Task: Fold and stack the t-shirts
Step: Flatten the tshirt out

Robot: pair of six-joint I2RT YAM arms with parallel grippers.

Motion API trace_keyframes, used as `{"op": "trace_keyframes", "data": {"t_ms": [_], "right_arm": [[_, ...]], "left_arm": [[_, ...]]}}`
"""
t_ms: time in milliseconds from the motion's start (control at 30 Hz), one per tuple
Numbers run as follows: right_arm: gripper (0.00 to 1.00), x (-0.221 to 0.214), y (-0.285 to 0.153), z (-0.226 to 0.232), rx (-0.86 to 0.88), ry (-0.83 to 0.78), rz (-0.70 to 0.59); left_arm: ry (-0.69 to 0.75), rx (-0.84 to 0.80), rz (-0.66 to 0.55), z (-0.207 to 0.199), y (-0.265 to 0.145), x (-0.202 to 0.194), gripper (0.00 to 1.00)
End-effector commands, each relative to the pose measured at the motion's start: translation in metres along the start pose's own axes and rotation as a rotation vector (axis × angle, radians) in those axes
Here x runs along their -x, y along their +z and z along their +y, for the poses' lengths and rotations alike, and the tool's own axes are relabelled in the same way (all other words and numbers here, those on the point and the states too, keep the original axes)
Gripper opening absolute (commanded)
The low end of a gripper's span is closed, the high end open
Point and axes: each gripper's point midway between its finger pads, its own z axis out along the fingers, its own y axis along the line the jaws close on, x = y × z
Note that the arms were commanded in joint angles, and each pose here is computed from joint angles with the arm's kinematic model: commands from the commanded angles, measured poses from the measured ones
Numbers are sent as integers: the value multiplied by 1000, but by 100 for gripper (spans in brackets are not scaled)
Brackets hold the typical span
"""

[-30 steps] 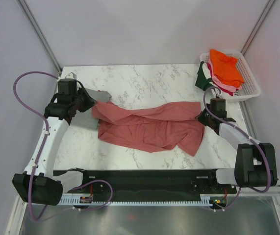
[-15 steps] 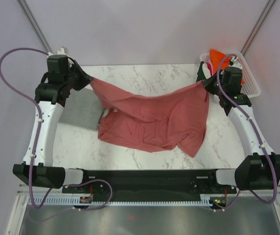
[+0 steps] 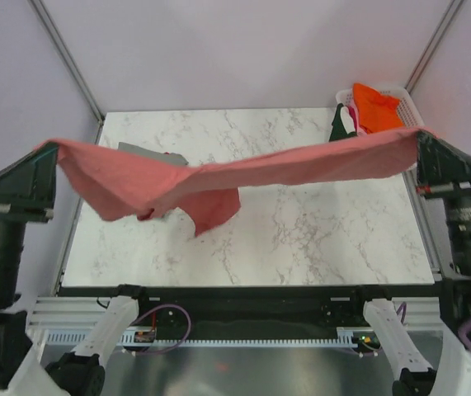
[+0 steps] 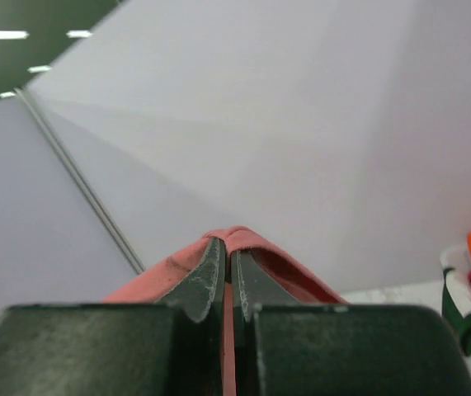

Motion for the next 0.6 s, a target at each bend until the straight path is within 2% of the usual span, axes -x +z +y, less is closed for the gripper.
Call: {"op": "trace_keyframes", "data": {"t_ms": [0,133,167,233,267,400,433,567], "right_arm": [[0,45,-33,24,26,-32,-120],[0,87,-55,39,10,-60,-228],[0,91,-51,35,-15,-66,-236],[0,99,-47,39,-13,-69,-249],[0,93,-32,32,-35,-63,-224],[0,62,21,2,-121,-31,-127],[0,42,45,-16,-164,-23,-72],[0,-30,111,-62,-239,23,107]], "left_arm": [[-16,0,-30,-3,6,8,2],[-12,-28,-85,-17,5,32,2],[-10,-49,-114,-26,1,43,2],[-22,-39,-102,-24,18,42,2],[-24,-33,-99,-22,25,42,2],[-41,67,-2,13,86,4,2],[-48,115,63,34,119,-22,2],[-91,244,226,95,194,-102,2]]}}
